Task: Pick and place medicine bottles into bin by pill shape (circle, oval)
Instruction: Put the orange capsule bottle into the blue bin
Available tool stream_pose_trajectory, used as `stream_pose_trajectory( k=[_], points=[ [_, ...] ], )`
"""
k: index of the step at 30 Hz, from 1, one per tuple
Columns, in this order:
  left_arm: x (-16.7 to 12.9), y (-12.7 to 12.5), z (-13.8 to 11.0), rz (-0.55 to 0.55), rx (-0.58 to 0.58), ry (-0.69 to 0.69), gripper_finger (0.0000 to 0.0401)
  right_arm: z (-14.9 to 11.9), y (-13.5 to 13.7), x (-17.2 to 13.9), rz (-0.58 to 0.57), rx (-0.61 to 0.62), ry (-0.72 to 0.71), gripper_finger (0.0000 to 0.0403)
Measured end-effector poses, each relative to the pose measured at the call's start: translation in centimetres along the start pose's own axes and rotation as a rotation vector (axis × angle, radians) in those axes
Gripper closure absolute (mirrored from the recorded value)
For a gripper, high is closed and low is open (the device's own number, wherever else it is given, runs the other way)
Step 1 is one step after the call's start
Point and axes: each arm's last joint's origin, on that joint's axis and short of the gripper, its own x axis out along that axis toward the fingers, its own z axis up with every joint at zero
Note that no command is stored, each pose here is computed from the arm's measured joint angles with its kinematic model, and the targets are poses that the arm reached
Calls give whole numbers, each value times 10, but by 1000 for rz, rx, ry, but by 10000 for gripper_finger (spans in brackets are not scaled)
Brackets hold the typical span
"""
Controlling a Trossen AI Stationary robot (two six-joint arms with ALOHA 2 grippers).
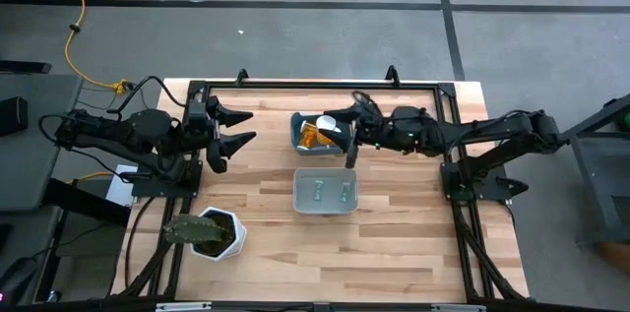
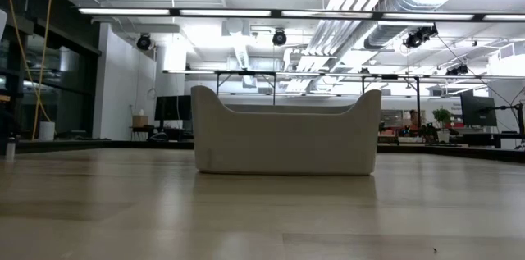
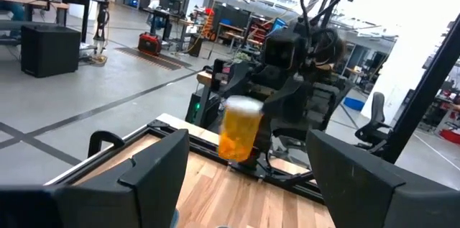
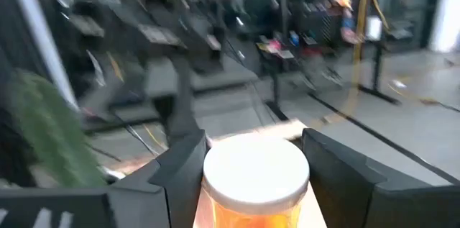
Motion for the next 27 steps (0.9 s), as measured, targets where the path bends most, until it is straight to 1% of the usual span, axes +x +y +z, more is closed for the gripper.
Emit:
stream_pose_trajectory(
  k=[2,4,10,13,15,19,24,27],
  points=[
    [0,0,0,0,0,0,128,-11,-6,7,-51,-20,53,194],
    [0,0,0,0,-1,0,128,-27,-13,20,-101,-39,108,194],
    [0,0,0,0,-1,0,128,-93,-39,62,-196,-70,285,194],
    [0,0,0,2,-1,-1,128,-121,-52,74,-274,-70,350,194],
    [0,0,0,3,0,-1,128,-134,-60,78,-303,-50,383,194],
    [0,0,0,4,0,-1,128,-151,-67,83,-306,-14,426,194],
    [0,1,-1,8,7,11,128,-160,-68,84,-309,-19,460,194],
    [0,1,-4,15,19,34,128,-161,-68,84,-310,-19,466,194]
  ],
)
